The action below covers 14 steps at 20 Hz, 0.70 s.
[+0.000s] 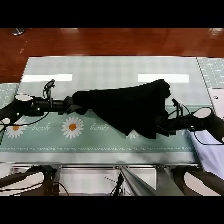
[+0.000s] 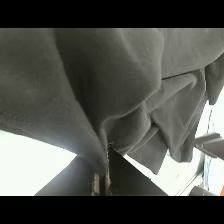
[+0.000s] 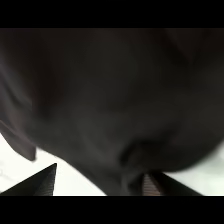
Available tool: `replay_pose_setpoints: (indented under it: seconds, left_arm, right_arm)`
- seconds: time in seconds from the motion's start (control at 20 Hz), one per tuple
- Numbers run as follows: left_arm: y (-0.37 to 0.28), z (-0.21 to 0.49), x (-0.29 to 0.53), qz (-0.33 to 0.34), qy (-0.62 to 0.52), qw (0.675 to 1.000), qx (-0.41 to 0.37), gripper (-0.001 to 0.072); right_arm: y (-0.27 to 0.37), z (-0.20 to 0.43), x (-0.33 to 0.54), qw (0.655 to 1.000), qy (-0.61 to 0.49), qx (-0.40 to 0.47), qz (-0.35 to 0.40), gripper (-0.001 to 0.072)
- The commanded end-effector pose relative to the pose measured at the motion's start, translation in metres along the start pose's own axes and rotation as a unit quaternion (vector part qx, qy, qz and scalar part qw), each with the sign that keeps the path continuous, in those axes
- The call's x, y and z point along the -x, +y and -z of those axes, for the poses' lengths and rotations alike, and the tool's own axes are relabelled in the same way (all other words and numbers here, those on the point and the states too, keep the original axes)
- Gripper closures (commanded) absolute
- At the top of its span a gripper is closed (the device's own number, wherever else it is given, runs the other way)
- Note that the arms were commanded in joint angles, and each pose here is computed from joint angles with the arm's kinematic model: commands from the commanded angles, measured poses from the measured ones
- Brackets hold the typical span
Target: Fold the shirts.
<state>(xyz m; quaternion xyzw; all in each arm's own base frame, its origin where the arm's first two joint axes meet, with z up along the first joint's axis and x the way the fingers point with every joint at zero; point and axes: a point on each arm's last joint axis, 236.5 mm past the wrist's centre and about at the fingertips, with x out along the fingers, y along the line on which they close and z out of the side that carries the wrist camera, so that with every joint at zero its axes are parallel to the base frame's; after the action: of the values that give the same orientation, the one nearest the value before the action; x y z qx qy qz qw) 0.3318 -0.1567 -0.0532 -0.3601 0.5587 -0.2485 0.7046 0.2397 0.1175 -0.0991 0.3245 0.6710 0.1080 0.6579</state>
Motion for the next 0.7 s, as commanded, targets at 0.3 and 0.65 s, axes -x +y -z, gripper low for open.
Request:
replay_pose_setpoints:
  seconds: [0.3, 0.65]
  left_arm:
    - [-0.051, 0.003, 0.011, 0.055, 0.037, 0.997, -0.050, 0.0682]
    - [-0.289, -0.119, 0.240, 0.156, -0.245, 0.918, -0.269, 0.0683]
  right_arm:
    - [0.079, -0.047, 0.037, 0.991, 0.021, 0.127, -0.028, 0.0691]
    - [0.266, -0.117, 0.375, 0.870, -0.384, 0.309, -0.017, 0.0691]
